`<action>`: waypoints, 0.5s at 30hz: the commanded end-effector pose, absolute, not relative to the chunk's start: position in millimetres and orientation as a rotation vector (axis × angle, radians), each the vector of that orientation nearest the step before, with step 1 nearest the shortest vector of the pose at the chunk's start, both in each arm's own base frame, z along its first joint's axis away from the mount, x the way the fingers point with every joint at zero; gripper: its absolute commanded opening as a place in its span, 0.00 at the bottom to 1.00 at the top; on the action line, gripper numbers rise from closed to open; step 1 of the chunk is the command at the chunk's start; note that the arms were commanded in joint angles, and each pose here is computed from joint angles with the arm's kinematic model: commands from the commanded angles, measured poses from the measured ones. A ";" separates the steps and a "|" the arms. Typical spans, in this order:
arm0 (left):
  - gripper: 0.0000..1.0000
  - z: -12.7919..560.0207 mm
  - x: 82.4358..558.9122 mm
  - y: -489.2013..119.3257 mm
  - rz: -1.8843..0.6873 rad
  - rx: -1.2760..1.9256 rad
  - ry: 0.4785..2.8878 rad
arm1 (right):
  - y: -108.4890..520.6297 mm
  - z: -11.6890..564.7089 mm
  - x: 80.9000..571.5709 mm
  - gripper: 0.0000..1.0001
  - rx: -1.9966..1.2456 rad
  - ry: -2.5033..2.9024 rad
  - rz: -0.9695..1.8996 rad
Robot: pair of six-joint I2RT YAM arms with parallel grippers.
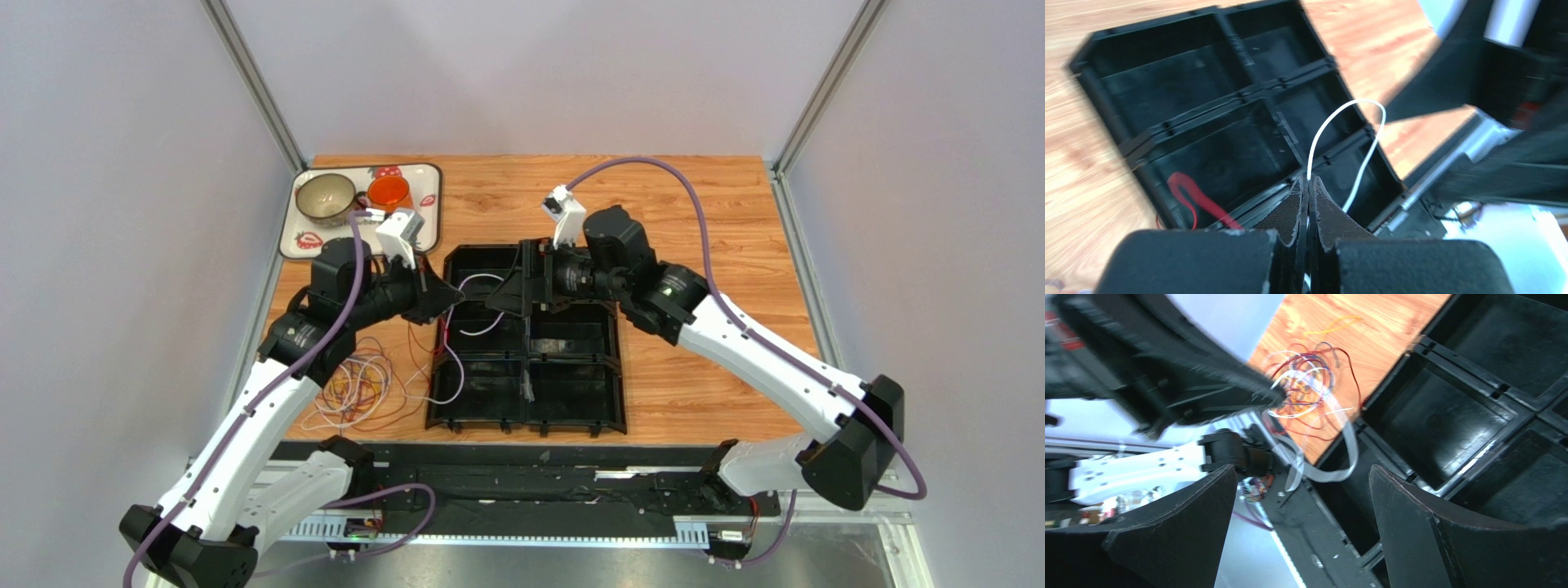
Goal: Untangle the cables
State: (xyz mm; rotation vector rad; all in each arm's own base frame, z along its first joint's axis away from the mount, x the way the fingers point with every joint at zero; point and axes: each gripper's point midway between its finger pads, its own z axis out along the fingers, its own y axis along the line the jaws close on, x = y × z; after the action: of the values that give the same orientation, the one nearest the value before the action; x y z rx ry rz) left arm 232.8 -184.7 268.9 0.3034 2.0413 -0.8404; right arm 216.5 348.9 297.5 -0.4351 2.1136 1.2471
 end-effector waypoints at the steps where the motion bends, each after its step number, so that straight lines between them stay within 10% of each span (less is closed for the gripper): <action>1: 0.00 285.4 221.5 -206.6 -0.995 0.438 1.951 | 354.2 302.1 235.6 0.83 -0.506 2.057 1.165; 8: 0.00 280.9 214.4 -208.4 -1.025 0.454 1.979 | 348.6 302.2 258.3 0.77 -0.470 2.045 1.132; 15: 0.00 267.7 223.6 -207.4 -0.991 0.431 2.025 | 358.8 294.7 244.5 0.32 -0.529 2.056 1.232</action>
State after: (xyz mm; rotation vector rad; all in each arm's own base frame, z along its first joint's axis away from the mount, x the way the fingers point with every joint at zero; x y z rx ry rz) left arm 217.5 -204.6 270.8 0.4148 2.0273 -0.9974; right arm 250.6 347.6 277.3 -0.4684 2.1287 1.1450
